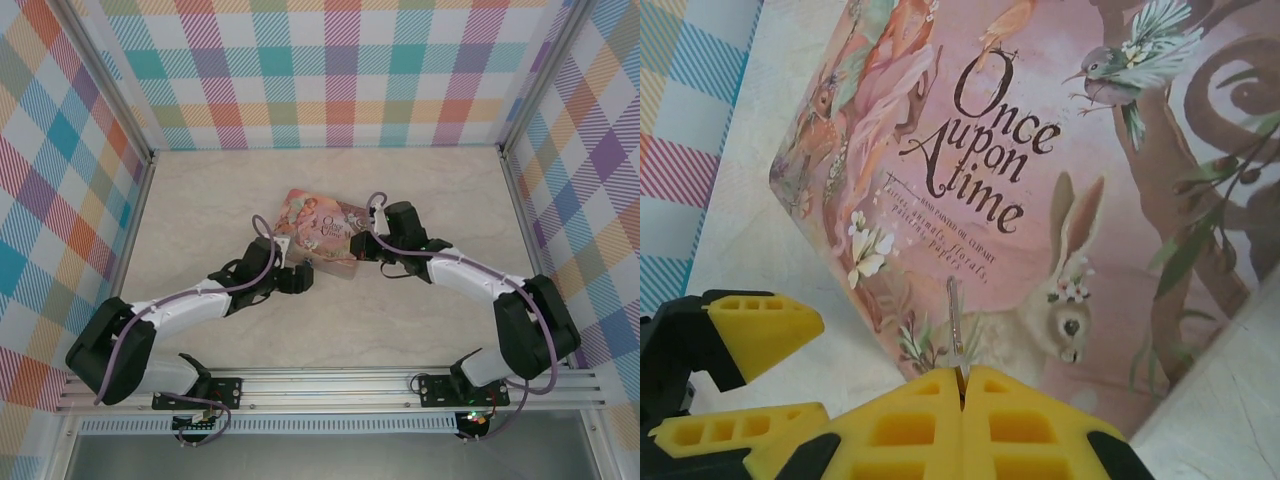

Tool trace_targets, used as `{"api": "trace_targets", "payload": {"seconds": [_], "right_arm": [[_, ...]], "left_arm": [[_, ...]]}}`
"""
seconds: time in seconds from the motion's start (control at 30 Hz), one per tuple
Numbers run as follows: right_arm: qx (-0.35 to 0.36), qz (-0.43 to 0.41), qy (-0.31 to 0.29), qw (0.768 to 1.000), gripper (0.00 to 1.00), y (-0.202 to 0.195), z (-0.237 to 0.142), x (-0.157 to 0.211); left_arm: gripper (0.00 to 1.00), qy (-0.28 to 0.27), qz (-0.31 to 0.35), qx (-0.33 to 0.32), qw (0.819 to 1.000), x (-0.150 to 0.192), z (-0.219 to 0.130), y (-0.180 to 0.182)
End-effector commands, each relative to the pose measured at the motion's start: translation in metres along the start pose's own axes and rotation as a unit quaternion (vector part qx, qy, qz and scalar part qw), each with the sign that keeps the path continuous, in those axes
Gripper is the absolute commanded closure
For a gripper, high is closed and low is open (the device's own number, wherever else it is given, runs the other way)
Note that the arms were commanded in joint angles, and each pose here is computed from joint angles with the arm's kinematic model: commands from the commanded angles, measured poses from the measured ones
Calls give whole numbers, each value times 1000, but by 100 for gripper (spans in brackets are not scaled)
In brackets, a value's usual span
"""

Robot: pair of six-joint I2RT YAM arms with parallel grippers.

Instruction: Unlock a padlock with a key

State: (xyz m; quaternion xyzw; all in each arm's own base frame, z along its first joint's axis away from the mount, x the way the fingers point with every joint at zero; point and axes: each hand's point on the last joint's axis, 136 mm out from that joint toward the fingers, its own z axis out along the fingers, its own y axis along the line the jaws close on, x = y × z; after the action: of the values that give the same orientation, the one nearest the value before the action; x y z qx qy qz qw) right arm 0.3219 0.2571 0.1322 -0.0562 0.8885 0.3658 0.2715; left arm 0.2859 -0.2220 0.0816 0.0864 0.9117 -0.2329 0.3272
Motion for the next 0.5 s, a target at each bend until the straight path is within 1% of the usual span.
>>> {"api": "trace_targets", "payload": {"seconds": [0.0, 0.07, 0.17, 0.47], "right_arm": [[-25, -19, -22, 999, 100, 17, 5, -21], [-21, -27, -18, 999, 100, 17, 10, -25], [-21, -26, -8, 999, 100, 18, 18, -29], [-9, 16, 39, 999, 100, 9, 42, -22]], "left_arm": [[24, -51, -8, -15, 999, -12, 8, 11], [25, -61, -4, -17, 998, -13, 11, 13], [26, -62, 7, -13, 998, -12, 18, 13], [29, -72, 20, -1, 997, -13, 34, 11]]}}
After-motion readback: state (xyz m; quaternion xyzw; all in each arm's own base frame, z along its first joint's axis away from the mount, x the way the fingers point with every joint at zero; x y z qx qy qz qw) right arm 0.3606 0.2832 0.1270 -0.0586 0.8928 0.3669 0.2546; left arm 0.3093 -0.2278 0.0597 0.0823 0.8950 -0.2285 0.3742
